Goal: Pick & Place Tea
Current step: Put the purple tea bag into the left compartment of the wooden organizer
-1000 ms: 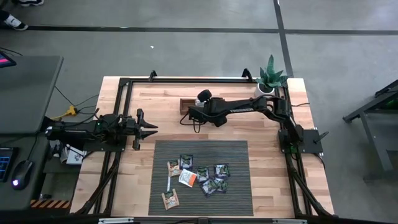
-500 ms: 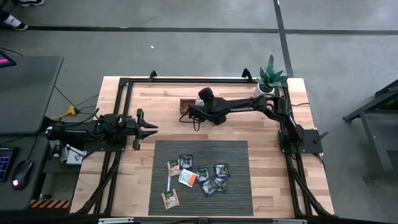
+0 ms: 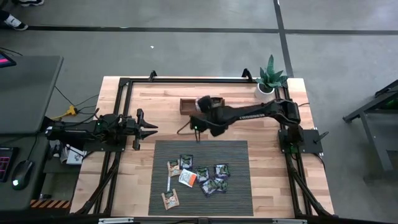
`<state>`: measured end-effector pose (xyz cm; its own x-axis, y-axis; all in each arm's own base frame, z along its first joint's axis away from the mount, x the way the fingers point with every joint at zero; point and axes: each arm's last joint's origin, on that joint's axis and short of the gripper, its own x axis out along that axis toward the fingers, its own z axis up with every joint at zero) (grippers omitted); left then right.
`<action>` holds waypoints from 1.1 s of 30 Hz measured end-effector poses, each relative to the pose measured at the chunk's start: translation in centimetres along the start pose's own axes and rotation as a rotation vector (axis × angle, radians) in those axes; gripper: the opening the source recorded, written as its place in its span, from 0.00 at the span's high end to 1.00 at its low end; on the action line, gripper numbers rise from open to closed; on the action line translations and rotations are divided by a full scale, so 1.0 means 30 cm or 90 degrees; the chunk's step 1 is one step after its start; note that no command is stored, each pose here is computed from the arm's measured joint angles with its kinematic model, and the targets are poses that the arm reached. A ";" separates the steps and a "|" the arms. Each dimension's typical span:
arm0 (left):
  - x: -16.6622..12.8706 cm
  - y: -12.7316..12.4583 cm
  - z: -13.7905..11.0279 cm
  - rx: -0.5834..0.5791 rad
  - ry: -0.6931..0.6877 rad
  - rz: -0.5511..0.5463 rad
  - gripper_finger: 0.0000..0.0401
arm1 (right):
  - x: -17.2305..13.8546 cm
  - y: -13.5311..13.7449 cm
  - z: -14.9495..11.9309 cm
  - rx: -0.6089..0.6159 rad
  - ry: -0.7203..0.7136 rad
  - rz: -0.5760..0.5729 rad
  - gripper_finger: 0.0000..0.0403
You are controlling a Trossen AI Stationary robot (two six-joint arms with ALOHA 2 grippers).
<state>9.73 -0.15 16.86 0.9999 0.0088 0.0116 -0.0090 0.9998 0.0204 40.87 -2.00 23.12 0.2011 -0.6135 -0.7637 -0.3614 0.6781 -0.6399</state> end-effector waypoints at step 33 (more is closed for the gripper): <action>0.000 0.000 0.000 0.000 0.000 0.000 0.79 | -0.143 0.252 0.244 0.147 -0.351 0.336 0.52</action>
<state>9.73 -0.16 16.87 0.9999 0.0084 0.0116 -0.0087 0.9998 0.0200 43.94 8.72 20.95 0.4996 0.0591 -0.8642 -0.3485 0.9271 -0.1381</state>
